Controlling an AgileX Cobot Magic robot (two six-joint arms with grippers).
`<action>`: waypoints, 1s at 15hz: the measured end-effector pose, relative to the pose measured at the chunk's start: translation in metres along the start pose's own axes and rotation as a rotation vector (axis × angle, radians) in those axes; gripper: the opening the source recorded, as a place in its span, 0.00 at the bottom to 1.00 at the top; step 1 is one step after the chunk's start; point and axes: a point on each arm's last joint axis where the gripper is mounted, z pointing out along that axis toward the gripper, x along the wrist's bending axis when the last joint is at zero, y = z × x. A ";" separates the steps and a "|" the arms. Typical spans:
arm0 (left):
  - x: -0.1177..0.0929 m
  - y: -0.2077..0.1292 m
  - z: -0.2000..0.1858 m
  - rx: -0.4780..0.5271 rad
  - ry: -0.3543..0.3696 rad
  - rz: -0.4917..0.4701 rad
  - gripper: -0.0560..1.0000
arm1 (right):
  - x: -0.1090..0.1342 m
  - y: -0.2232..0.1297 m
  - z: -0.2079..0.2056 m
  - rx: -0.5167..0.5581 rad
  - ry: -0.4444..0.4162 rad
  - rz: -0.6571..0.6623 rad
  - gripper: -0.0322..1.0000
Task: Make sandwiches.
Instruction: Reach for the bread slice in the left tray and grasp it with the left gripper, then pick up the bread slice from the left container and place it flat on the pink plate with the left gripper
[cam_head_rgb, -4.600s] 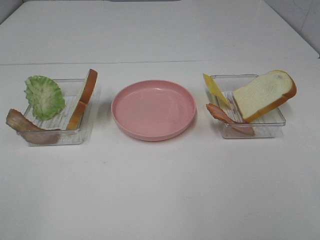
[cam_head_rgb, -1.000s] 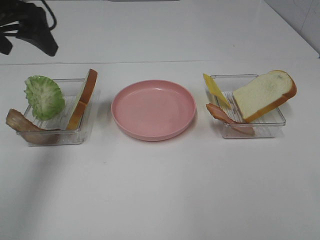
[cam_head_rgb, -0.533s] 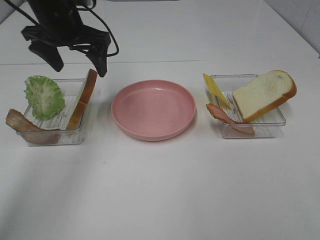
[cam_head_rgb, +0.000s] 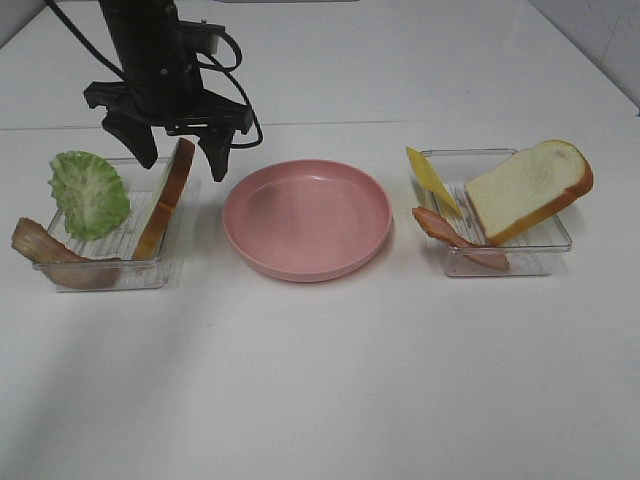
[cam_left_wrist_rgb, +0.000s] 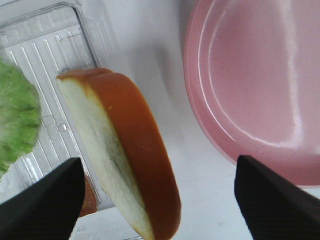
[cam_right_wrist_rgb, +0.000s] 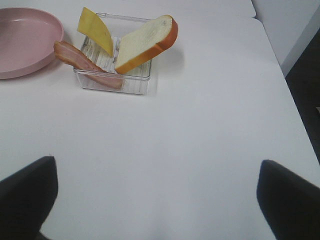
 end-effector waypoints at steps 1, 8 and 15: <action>0.003 0.000 0.002 0.001 0.032 0.012 0.76 | 0.000 0.000 0.000 0.000 0.000 0.000 0.99; 0.008 0.001 0.026 0.042 0.113 0.047 0.48 | 0.000 0.000 0.000 0.000 0.000 0.000 0.99; 0.013 0.004 0.021 0.022 0.161 0.060 0.24 | 0.000 0.000 0.000 0.000 0.000 0.000 0.99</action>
